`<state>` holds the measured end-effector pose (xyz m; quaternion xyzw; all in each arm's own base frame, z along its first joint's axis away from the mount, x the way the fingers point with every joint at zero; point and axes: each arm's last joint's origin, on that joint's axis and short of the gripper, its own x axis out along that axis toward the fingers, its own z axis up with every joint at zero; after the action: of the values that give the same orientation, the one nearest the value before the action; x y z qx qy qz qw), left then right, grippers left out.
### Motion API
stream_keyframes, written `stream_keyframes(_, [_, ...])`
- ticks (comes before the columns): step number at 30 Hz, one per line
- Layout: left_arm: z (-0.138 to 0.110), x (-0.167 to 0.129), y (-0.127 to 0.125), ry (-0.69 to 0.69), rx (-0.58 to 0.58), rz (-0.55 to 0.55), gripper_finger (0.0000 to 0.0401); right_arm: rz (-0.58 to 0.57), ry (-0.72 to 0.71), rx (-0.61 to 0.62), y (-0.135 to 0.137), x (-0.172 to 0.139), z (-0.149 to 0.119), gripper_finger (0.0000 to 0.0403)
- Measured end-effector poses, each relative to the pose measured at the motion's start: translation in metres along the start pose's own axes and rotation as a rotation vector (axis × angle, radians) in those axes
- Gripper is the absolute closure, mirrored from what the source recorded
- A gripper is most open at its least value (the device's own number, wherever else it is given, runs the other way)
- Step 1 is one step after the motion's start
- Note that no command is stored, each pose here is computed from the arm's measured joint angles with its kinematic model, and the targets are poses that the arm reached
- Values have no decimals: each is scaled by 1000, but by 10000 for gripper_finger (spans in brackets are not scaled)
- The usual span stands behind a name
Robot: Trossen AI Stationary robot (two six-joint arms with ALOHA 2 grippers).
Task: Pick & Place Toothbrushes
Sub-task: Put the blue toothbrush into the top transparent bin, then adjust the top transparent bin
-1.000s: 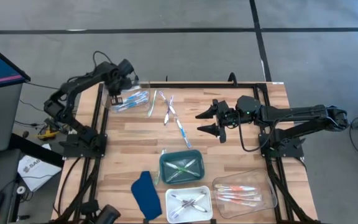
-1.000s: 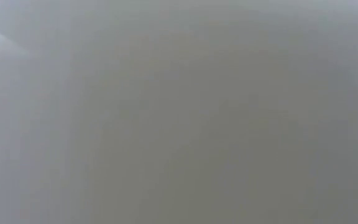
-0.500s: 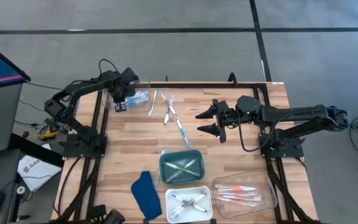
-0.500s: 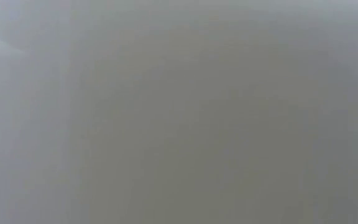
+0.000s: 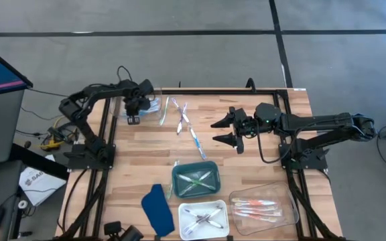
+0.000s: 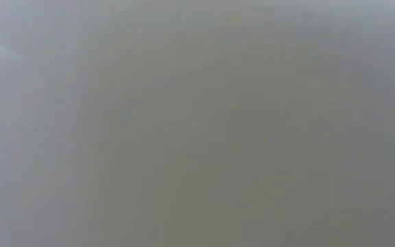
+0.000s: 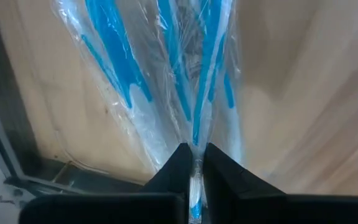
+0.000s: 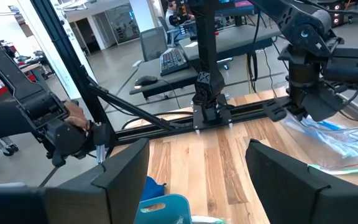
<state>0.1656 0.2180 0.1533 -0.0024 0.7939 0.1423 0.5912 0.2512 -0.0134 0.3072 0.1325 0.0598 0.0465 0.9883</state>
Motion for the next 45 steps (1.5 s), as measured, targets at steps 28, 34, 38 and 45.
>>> stream_keyframes(28, [2,-2,2,-10,-149,40,220,0,0,0,0,0,0,143])
stream_keyframes(34, [-5,-17,1,-44,-172,78,217,0,0,0,0,0,0,143])
stream_keyframes(38, [-14,-33,1,-97,-201,112,223,0,0,0,0,0,0,143])
stream_keyframes(45, [-28,-56,0,-195,-239,147,219,0,0,0,0,0,0,143])
